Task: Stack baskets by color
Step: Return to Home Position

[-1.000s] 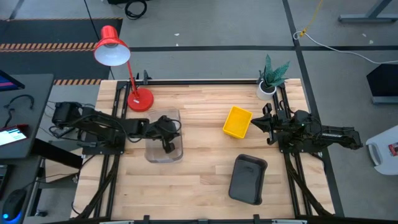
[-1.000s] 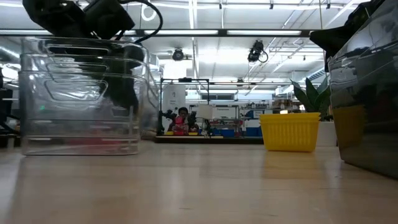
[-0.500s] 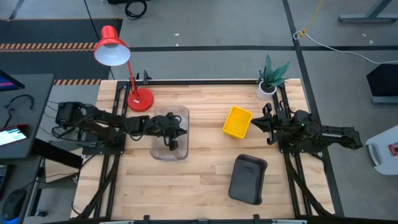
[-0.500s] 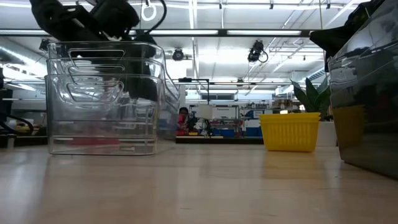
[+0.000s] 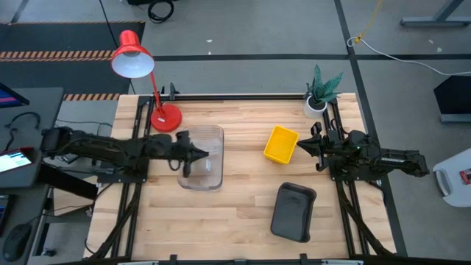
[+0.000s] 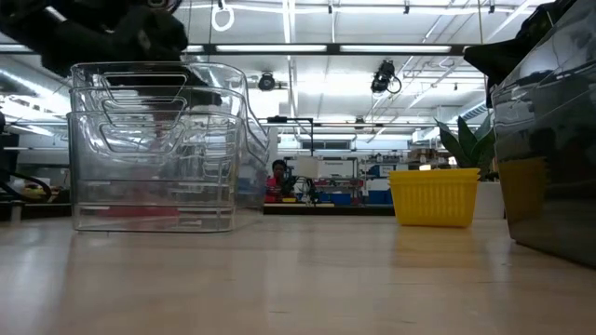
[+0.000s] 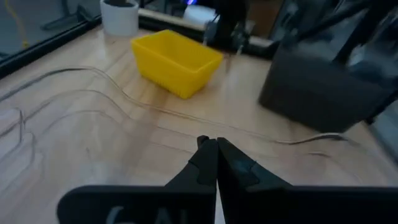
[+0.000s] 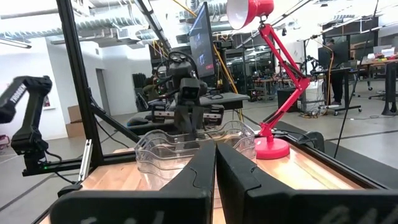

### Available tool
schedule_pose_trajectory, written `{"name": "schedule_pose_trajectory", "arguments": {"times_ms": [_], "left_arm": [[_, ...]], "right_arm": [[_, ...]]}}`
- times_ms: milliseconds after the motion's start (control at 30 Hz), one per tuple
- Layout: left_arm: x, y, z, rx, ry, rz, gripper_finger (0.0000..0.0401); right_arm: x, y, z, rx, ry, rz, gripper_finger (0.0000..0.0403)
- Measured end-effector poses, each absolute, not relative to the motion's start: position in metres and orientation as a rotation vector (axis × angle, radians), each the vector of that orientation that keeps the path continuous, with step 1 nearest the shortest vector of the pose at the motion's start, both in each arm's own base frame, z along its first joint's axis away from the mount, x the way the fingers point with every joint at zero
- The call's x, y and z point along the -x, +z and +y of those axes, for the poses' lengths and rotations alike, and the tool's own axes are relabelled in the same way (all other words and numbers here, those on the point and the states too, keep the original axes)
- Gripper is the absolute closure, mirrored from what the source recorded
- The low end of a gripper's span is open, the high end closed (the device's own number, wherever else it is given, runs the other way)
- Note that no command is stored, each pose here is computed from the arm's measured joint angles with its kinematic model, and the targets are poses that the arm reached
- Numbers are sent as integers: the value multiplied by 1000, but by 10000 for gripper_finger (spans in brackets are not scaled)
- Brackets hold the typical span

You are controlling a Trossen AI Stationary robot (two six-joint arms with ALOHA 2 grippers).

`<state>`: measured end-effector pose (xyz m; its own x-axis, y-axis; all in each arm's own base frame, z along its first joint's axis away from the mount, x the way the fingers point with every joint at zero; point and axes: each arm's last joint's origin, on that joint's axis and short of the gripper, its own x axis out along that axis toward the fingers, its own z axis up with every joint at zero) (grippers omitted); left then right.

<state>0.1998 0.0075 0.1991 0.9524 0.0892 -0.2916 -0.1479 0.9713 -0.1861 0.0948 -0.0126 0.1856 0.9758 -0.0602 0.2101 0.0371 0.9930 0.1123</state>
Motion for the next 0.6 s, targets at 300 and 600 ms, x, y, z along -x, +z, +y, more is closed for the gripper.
{"name": "schedule_pose_trajectory", "arguments": {"times_ms": [300,600], "left_arm": [[-160,192,2,239,45,102,397],[-143,188,2,175,38,35,397]], "right_arm": [[-95,186,-13,-108,-49,-215,384],[-95,186,-13,-108,-49,-215,384]]}}
